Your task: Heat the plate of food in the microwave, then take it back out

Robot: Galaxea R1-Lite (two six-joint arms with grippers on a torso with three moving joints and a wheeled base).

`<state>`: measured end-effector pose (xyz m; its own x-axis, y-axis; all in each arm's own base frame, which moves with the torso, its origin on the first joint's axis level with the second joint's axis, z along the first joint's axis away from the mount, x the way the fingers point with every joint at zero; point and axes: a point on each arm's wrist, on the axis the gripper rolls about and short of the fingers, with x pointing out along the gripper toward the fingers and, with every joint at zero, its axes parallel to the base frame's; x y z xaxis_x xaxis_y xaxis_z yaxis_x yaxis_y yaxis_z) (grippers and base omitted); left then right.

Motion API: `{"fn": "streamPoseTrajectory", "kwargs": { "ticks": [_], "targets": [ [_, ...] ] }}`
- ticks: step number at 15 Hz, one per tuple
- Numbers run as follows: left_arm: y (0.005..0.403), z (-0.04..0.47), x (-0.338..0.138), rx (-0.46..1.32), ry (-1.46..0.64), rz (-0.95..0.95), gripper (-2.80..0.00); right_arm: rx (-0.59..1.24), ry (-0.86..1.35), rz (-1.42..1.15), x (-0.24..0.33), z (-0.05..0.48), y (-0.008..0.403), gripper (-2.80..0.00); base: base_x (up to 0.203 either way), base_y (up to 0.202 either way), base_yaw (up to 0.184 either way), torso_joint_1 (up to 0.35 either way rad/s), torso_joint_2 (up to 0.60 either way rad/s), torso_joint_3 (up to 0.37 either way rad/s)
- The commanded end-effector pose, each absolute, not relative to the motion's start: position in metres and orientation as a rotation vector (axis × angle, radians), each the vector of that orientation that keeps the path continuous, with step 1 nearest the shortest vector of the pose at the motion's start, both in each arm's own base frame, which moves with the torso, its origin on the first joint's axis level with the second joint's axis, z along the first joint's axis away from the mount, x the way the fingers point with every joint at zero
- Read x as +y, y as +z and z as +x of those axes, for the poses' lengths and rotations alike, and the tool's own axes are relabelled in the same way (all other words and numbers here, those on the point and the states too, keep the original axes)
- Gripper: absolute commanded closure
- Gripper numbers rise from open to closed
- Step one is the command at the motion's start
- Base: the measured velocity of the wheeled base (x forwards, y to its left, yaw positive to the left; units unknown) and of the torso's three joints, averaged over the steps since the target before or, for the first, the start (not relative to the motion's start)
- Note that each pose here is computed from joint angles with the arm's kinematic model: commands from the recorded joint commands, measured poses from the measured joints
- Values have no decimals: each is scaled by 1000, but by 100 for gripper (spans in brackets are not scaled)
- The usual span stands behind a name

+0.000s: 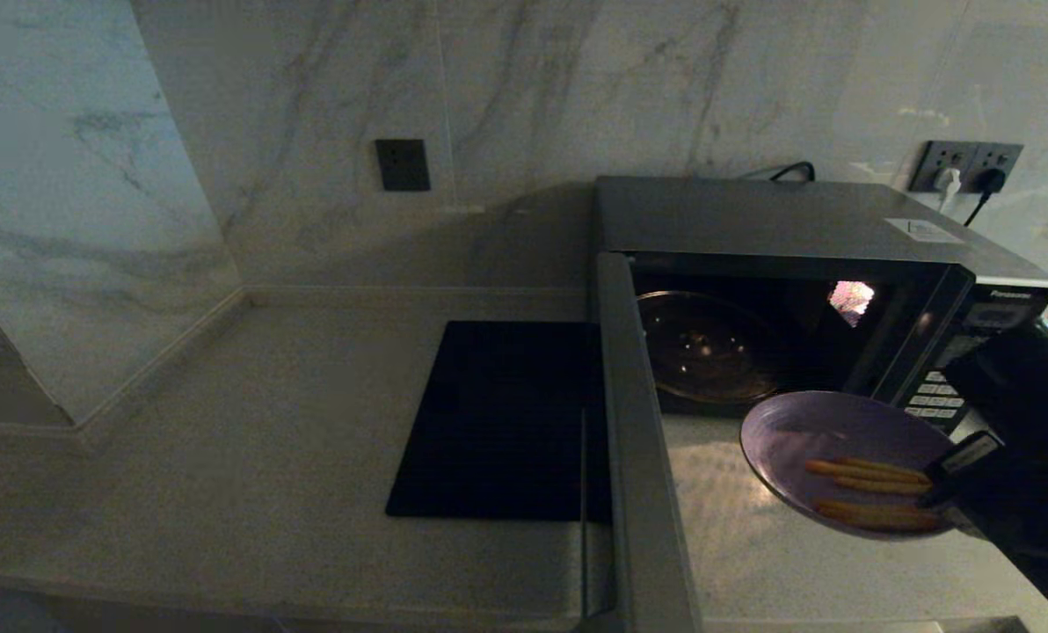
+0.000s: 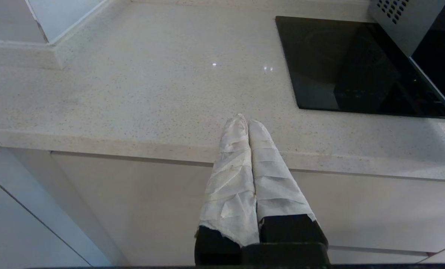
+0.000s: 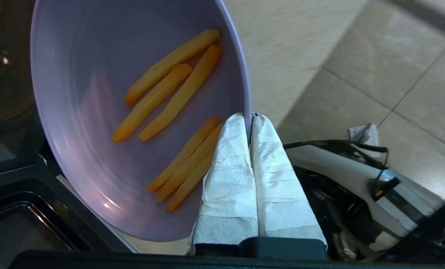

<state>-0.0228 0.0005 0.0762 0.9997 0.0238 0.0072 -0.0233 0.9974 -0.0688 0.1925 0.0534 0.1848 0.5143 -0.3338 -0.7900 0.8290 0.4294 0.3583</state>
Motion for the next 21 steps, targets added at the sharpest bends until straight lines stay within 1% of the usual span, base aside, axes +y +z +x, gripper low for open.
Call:
{"fn": "streamPoseTrajectory", "kwargs": {
  "ticks": [1,7,10,15,18,21],
  "targets": [
    [76,-23,0,-9,25,-69,0,650,-824,853,43,174,197,0,0,0,0,0,0,0],
    [76,-23,0,-9,26,-69,0,572,-1053,875,5,169,198,0,0,0,0,0,0,0],
    [76,-23,0,-9,26,-69,0,531,-1207,879,-19,174,193,0,0,0,0,0,0,0],
    [76,-23,0,-8,25,-69,0,505,-1445,912,-64,176,181,0,0,0,0,0,0,0],
    [76,-23,0,-8,26,-69,0,417,-1520,947,-96,179,173,0,0,0,0,0,0,0],
    [76,-23,0,-9,24,-69,0,404,-1636,972,-128,178,153,0,0,0,0,0,0,0]
  ]
}}
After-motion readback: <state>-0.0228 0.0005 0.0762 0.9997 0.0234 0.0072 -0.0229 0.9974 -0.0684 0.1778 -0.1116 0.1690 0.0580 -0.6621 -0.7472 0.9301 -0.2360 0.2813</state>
